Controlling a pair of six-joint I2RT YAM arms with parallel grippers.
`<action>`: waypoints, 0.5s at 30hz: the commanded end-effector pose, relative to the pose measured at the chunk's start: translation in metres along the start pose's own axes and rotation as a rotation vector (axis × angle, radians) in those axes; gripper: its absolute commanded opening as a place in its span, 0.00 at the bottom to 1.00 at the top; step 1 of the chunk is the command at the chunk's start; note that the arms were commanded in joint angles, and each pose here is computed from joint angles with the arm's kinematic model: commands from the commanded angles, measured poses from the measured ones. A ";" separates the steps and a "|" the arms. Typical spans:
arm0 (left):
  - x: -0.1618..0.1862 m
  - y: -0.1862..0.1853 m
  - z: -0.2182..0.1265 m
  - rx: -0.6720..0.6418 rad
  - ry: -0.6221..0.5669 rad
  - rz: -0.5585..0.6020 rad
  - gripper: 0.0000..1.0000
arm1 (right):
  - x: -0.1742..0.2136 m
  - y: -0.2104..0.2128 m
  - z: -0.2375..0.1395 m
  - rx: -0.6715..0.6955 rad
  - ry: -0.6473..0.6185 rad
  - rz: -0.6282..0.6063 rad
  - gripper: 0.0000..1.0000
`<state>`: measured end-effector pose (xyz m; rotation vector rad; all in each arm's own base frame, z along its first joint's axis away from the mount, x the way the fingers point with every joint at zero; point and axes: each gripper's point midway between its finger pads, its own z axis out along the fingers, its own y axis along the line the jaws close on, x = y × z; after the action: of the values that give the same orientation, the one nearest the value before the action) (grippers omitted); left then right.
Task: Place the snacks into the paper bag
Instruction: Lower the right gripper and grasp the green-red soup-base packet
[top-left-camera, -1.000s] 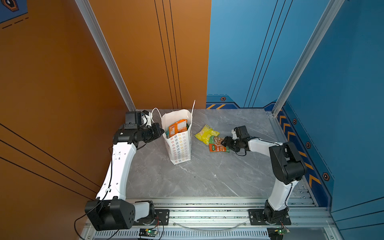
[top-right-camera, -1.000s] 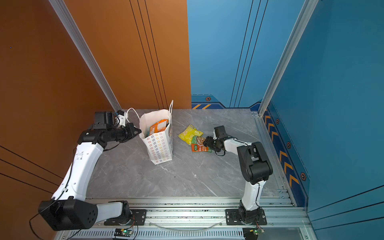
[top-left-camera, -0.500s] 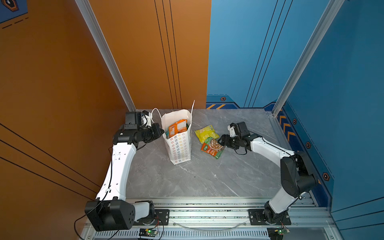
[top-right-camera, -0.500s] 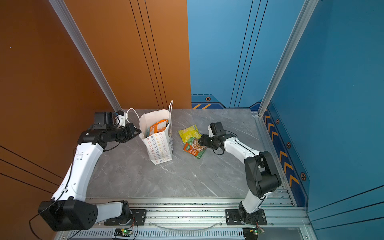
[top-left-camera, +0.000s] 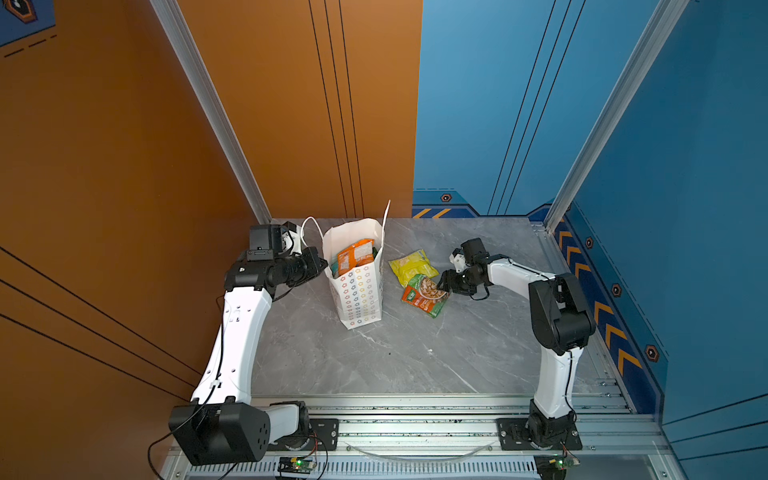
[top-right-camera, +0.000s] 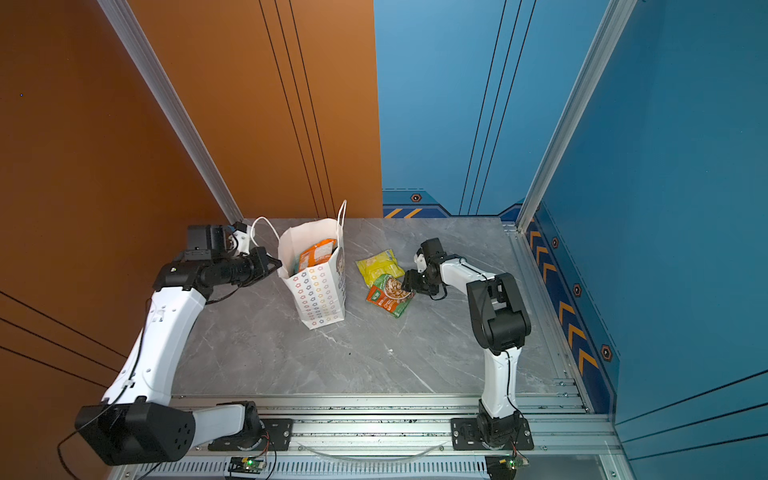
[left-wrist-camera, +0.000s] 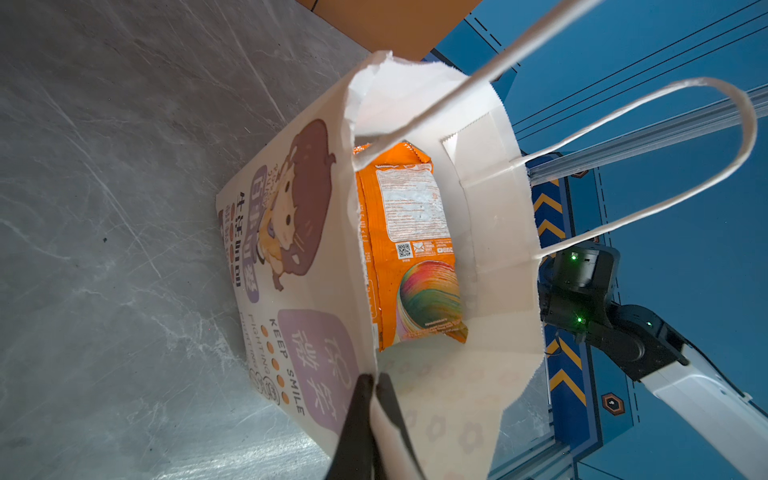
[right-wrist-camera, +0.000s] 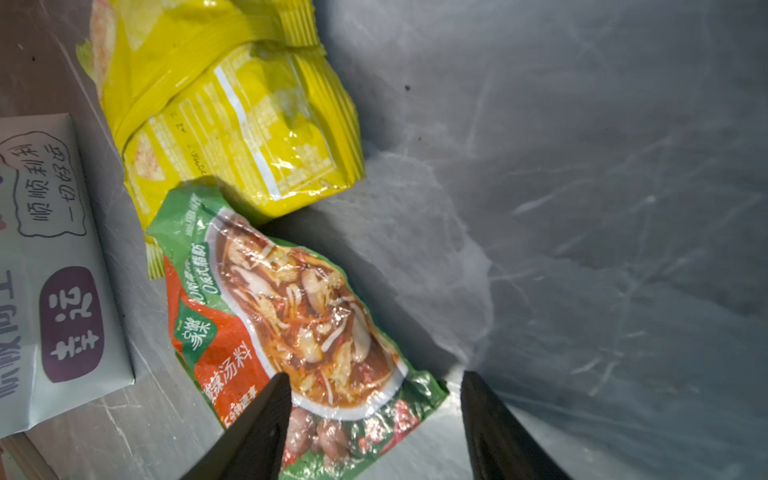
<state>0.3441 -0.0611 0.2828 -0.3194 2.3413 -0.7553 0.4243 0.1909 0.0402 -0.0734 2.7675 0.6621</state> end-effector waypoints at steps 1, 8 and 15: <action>-0.001 -0.008 -0.006 0.035 -0.013 0.005 0.01 | 0.022 0.008 0.008 -0.042 0.080 -0.016 0.65; -0.004 -0.009 -0.007 0.037 -0.017 0.009 0.01 | 0.056 0.042 0.010 -0.118 0.116 -0.037 0.65; -0.003 -0.007 -0.004 0.031 -0.010 0.006 0.01 | 0.095 0.094 0.008 -0.190 0.167 -0.101 0.65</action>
<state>0.3441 -0.0611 0.2828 -0.3194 2.3413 -0.7553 0.3451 0.2640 0.0382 -0.3057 2.8144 0.8554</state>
